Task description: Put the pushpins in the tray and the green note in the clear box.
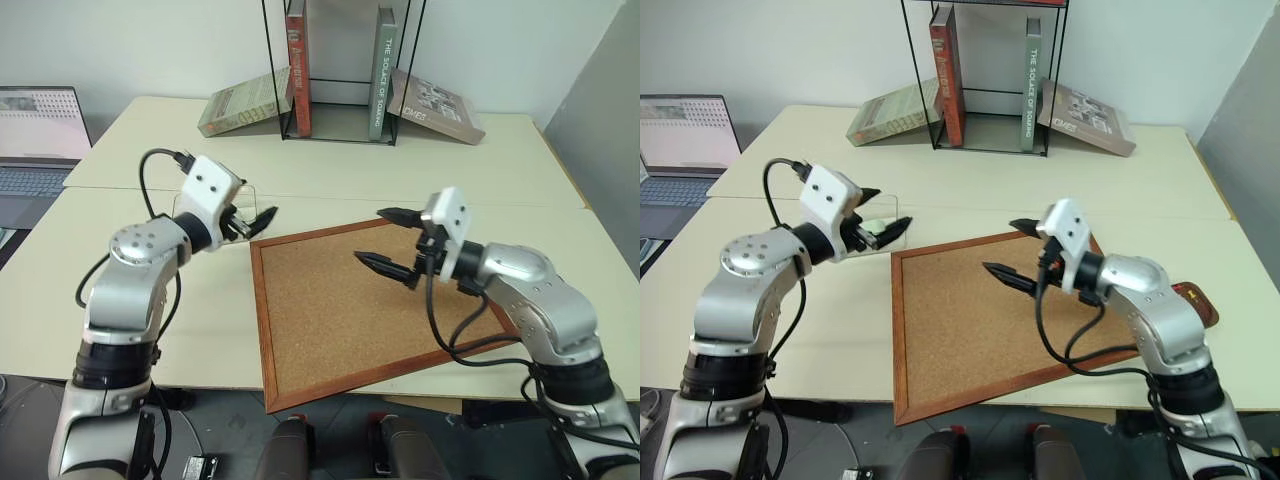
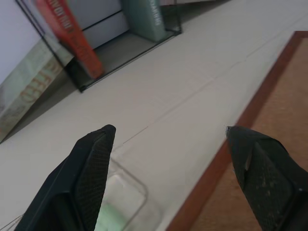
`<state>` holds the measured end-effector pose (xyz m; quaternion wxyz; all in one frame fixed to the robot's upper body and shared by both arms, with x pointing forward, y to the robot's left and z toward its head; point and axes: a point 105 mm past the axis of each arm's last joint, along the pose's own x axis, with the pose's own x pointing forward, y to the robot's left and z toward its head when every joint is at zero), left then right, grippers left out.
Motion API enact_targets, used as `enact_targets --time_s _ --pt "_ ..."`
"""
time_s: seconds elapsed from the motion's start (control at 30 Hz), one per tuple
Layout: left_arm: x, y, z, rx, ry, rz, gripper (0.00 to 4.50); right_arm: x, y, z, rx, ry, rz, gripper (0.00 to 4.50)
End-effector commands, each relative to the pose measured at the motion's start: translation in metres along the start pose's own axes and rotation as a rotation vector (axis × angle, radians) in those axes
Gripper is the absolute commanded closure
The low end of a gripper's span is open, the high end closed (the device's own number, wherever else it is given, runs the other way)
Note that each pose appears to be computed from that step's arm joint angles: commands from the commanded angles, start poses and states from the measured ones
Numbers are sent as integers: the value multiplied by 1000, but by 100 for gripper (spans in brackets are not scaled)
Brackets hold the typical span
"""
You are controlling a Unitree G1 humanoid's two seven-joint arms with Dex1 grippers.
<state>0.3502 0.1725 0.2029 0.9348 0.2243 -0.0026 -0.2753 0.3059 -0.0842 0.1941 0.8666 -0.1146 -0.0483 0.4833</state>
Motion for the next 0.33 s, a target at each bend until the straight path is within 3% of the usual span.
enact_targets --time_s 0.03,0.33 --pt "-6 -46 5 -14 -51 -133 57 -26 -1 4 -21 -59 -78 0" --pt "-19 -93 -42 -128 42 -227 57 -59 -4 -37 47 23 -176 0"
